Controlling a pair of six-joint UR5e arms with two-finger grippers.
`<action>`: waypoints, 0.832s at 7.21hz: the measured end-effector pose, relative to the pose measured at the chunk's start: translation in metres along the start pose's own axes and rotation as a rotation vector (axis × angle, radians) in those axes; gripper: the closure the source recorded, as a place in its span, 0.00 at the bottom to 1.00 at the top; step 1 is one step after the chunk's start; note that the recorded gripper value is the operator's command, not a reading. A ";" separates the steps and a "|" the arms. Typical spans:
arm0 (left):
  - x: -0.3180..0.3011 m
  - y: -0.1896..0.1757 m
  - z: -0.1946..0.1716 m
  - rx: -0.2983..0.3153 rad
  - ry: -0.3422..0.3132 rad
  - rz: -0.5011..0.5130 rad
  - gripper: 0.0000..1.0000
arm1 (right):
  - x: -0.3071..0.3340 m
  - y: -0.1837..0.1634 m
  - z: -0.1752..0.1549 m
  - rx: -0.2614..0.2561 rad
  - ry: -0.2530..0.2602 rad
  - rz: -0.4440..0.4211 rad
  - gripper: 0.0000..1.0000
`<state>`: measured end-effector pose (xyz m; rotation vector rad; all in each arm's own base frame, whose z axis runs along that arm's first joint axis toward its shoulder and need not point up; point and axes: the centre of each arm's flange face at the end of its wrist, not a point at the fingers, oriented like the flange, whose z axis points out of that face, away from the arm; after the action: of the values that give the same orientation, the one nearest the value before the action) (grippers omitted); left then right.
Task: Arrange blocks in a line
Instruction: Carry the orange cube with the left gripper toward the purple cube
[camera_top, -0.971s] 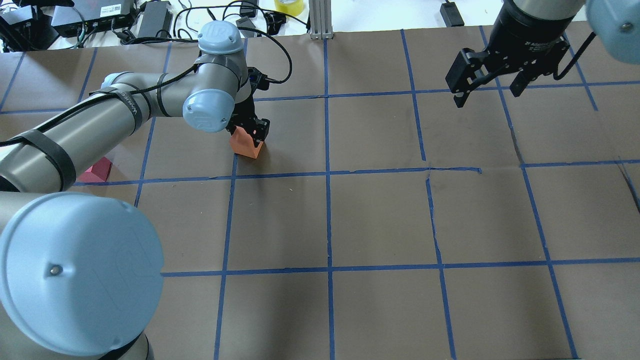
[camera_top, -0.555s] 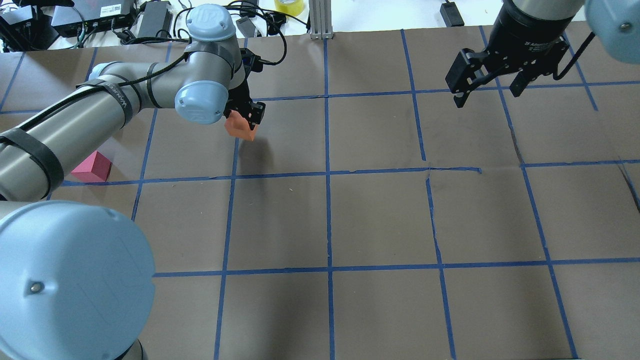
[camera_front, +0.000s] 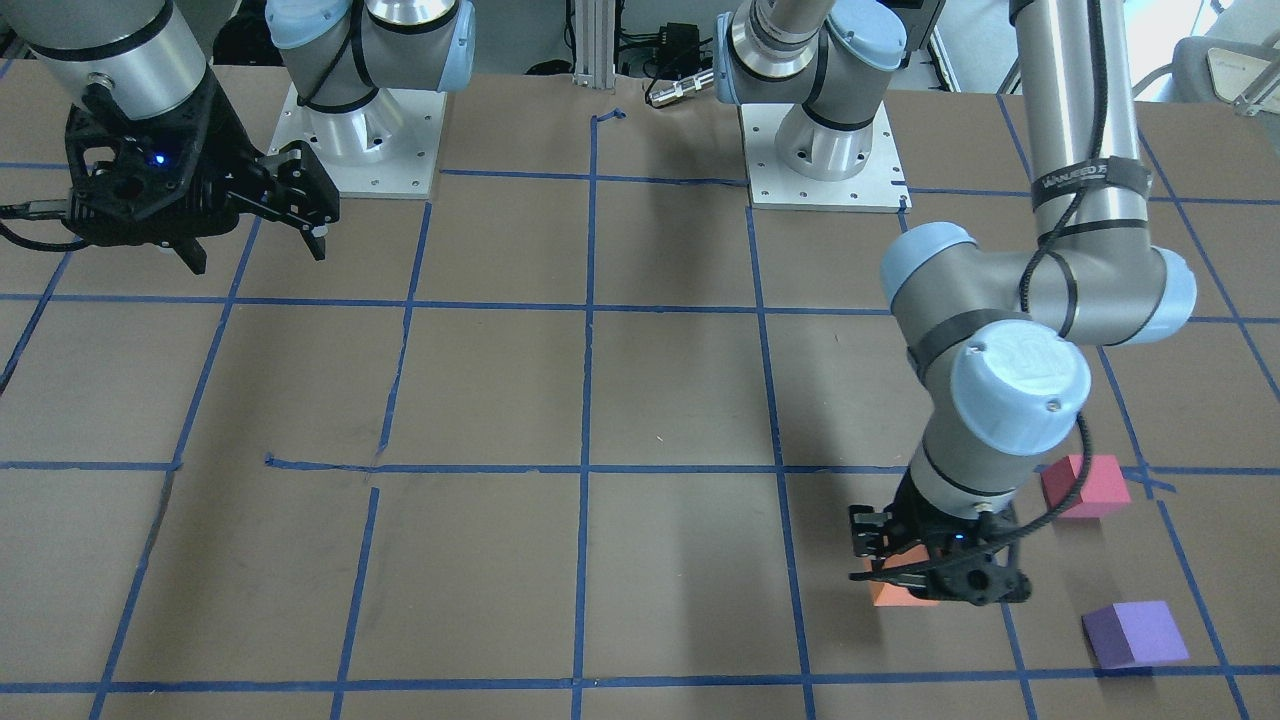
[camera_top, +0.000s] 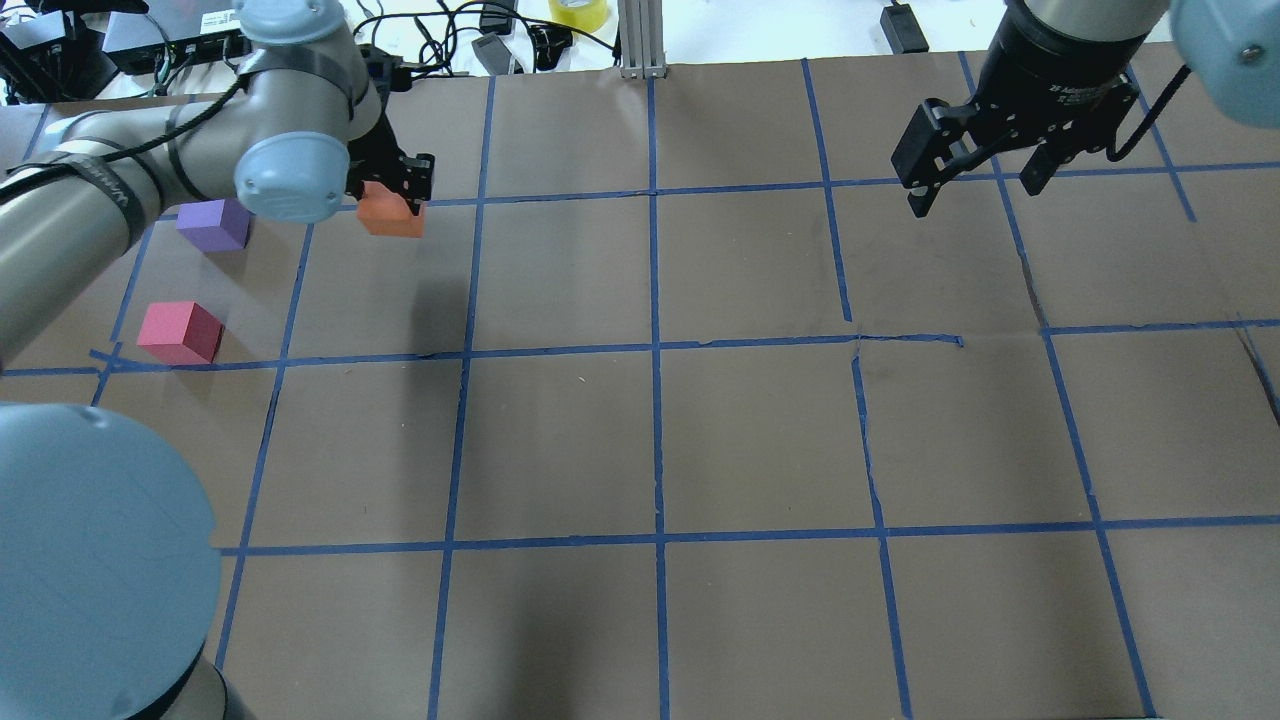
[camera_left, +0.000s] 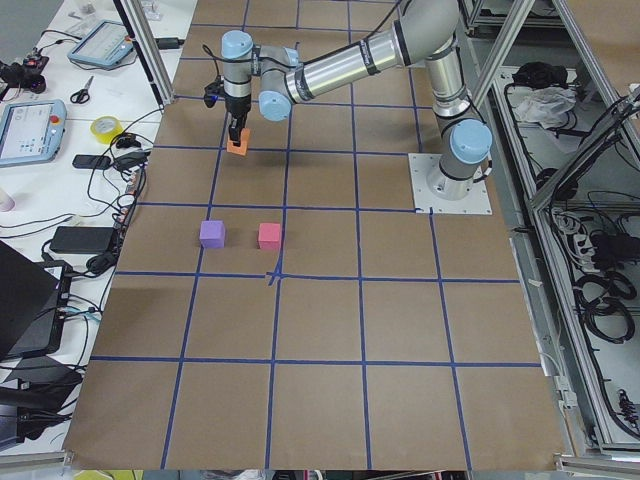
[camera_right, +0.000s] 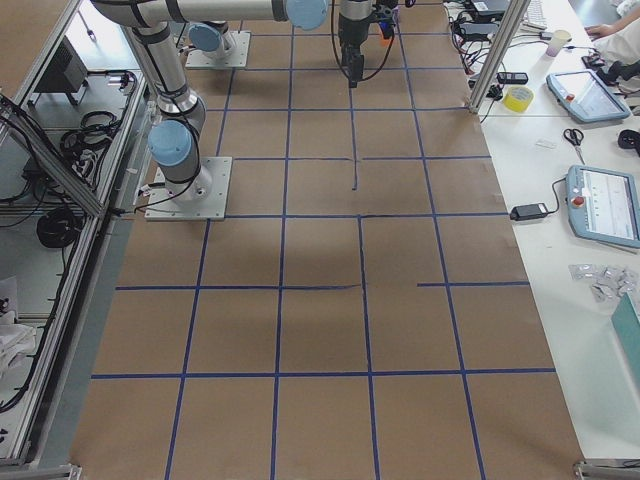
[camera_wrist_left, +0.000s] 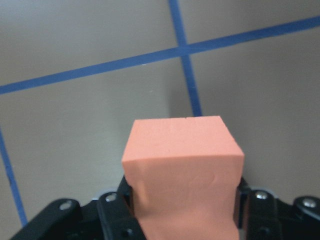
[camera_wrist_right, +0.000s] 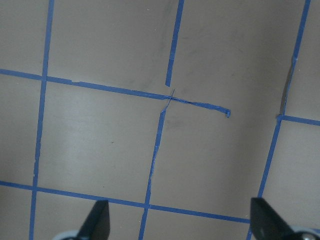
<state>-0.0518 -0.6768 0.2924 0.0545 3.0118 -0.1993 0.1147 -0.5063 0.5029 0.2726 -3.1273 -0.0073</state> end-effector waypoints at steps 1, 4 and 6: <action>-0.043 0.000 0.000 -0.008 -0.004 -0.055 0.78 | 0.000 0.000 0.002 -0.004 -0.002 0.000 0.00; -0.143 0.009 0.017 -0.038 0.007 -0.125 0.81 | -0.001 0.001 0.005 -0.007 -0.009 0.000 0.00; -0.192 0.011 0.022 -0.069 0.017 -0.068 0.84 | -0.001 0.001 0.006 -0.010 -0.013 0.000 0.00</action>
<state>0.1414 -0.6739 0.2934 -0.0530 3.0367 -0.1010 0.1157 -0.5053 0.4966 0.2736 -3.1389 -0.0248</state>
